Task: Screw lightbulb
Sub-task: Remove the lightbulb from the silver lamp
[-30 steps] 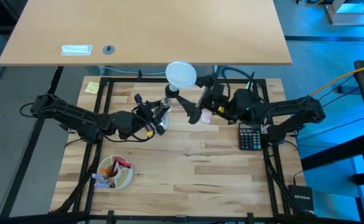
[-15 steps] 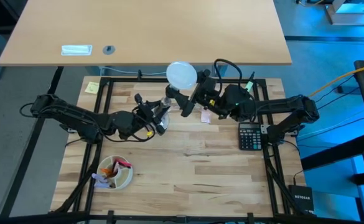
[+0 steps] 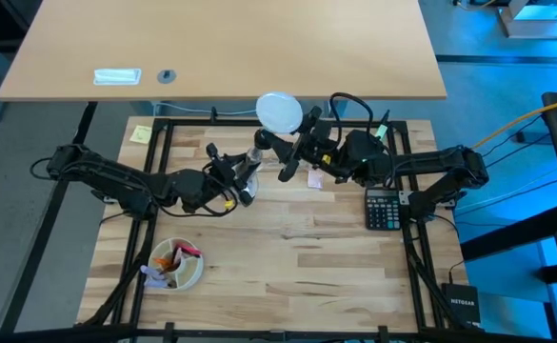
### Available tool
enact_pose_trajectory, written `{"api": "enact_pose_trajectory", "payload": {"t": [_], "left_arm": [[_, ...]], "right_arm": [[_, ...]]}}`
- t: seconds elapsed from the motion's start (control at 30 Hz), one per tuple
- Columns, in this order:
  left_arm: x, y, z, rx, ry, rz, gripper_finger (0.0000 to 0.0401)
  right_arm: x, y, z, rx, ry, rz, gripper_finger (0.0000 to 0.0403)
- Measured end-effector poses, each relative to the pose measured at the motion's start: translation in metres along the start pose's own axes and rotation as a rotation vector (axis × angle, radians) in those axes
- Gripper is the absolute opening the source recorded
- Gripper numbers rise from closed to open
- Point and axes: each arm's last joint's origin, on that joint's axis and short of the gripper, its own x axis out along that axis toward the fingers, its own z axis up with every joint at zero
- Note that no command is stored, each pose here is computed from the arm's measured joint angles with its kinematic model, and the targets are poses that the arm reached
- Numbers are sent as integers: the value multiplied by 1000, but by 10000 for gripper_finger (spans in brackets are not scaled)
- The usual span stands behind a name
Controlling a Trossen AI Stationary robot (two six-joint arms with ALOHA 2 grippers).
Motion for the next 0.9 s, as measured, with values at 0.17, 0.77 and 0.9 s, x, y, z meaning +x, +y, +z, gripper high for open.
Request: {"api": "enact_pose_trajectory", "payload": {"t": [0.17, 0.77, 0.9], "left_arm": [[-2, -3, 1, 26, -20, -76, 124], [-13, 3, 11, -124, -107, -968, 124], [-10, 5, 8, -136, -79, -1010, 124]], "right_arm": [[-1, 3, 2, -21, -10, 93, 155], [-23, 21, 17, 34, 23, 901, 155], [-24, 22, 14, 33, 32, 966, 155]]}}
